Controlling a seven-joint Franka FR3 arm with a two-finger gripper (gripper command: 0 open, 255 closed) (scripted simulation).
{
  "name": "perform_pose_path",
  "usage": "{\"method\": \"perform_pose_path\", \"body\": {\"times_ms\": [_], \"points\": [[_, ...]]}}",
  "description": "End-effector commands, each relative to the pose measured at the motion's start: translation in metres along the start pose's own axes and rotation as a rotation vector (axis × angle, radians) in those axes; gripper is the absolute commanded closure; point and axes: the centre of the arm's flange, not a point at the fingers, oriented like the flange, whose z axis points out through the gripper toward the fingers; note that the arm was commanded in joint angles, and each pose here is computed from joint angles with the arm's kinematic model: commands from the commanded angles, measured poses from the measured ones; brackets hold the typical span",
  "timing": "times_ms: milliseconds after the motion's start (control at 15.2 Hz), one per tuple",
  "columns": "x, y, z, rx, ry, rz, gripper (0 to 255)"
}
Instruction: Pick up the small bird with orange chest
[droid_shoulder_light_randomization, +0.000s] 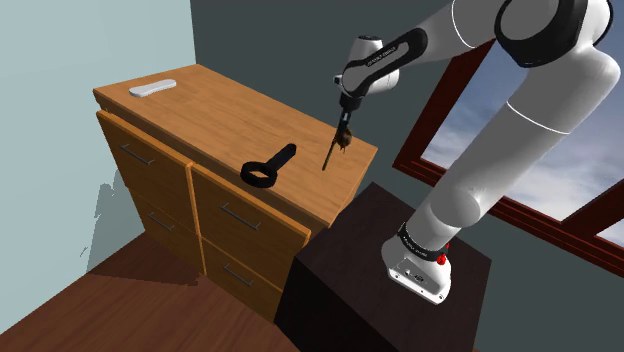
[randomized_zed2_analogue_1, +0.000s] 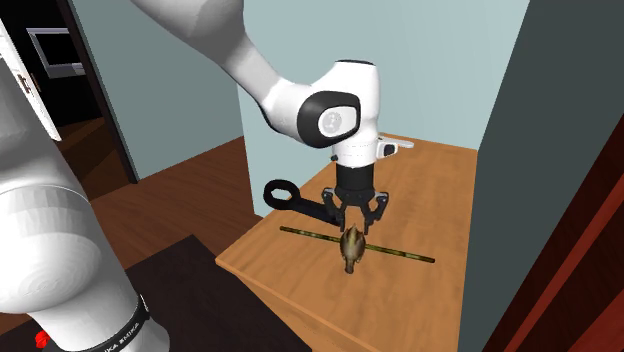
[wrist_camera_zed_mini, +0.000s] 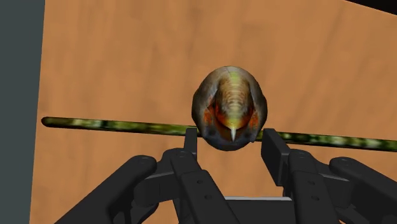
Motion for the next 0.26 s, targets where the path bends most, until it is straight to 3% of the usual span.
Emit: {"method": "perform_pose_path", "body": {"times_ms": [0,198], "points": [[0.0001,0.0008,-0.0107,0.000,0.000,0.000,255],[-0.0002,0.0013,-0.0167,0.000,0.000,0.000,255]]}}
